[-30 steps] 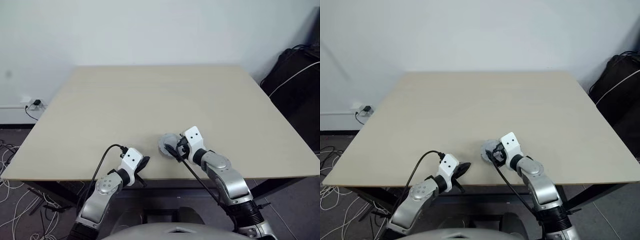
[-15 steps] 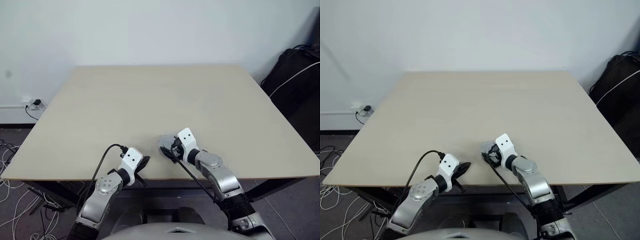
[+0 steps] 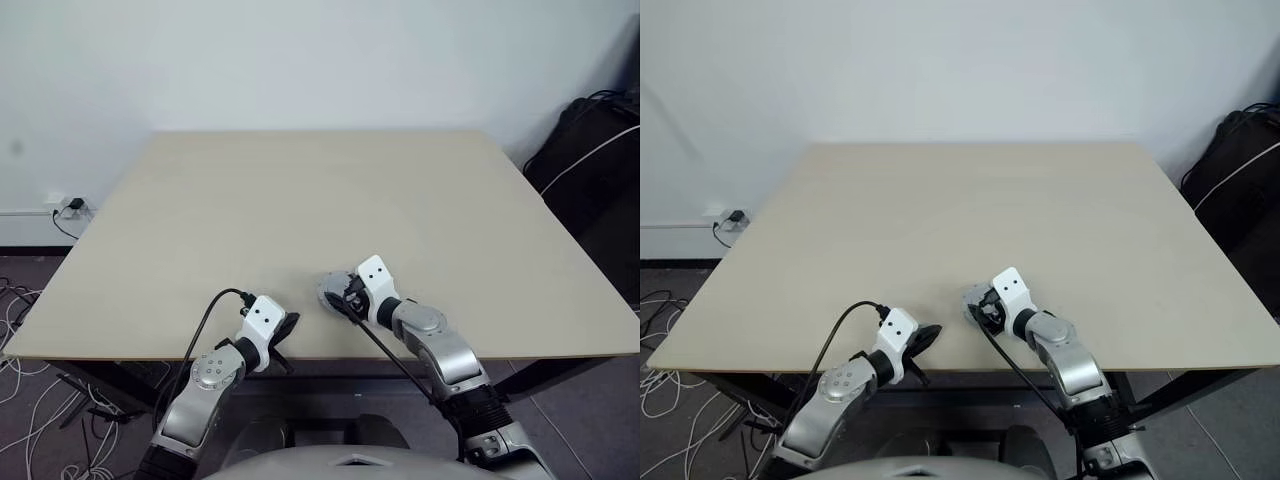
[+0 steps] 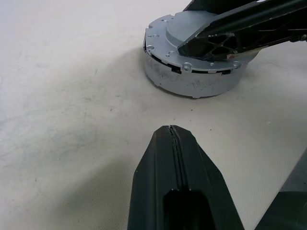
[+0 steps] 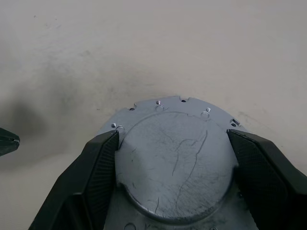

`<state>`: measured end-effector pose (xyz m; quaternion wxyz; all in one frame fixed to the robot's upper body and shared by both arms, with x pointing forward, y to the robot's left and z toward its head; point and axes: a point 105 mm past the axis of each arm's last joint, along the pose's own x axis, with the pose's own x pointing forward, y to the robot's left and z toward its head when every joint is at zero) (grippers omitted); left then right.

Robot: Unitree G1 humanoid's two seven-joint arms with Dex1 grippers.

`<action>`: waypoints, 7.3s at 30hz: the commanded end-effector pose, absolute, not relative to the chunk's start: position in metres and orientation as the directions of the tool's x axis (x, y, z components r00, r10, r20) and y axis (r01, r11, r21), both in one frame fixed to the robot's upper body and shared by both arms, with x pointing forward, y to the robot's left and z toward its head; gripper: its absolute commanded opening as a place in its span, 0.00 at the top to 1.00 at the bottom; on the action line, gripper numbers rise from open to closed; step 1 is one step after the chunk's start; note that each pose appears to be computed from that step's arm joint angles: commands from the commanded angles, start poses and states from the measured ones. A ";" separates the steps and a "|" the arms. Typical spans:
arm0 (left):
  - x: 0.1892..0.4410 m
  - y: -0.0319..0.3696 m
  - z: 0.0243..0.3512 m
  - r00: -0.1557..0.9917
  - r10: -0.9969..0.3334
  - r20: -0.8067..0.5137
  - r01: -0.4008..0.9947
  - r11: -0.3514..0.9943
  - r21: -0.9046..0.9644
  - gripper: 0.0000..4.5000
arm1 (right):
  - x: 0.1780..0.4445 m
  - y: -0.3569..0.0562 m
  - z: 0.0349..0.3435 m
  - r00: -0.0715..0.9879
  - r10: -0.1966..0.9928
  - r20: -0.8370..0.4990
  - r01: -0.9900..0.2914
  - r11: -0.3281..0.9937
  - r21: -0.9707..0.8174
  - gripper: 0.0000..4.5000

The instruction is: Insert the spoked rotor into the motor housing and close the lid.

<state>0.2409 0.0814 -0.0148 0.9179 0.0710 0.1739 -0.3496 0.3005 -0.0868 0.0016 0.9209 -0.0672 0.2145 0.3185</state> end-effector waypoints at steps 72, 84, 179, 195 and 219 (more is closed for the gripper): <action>0.333 0.036 0.021 0.598 -0.733 -0.323 0.604 0.677 -0.420 1.00 | 0.301 -0.088 -0.010 0.665 0.485 -0.568 -0.620 0.783 -0.056 0.27; 0.332 0.036 0.007 0.565 -0.716 -0.409 0.603 0.697 -0.387 1.00 | 0.301 -0.089 -0.008 0.673 0.480 -0.563 -0.606 0.794 -0.048 0.27; 0.308 0.011 -0.006 0.417 -0.772 -0.479 0.682 0.614 -0.396 1.00 | 0.270 -0.076 0.022 0.675 0.693 -0.253 0.046 0.303 0.952 0.09; 0.307 0.012 -0.007 0.418 -0.774 -0.477 0.679 0.614 -0.402 1.00 | 0.261 -0.082 0.009 0.666 0.673 -0.324 0.100 0.350 0.932 0.72; 0.311 0.093 0.048 0.867 -0.497 -0.041 0.332 0.637 -0.695 1.00 | 0.261 -0.081 0.017 0.756 0.639 -0.140 0.098 0.101 0.990 0.73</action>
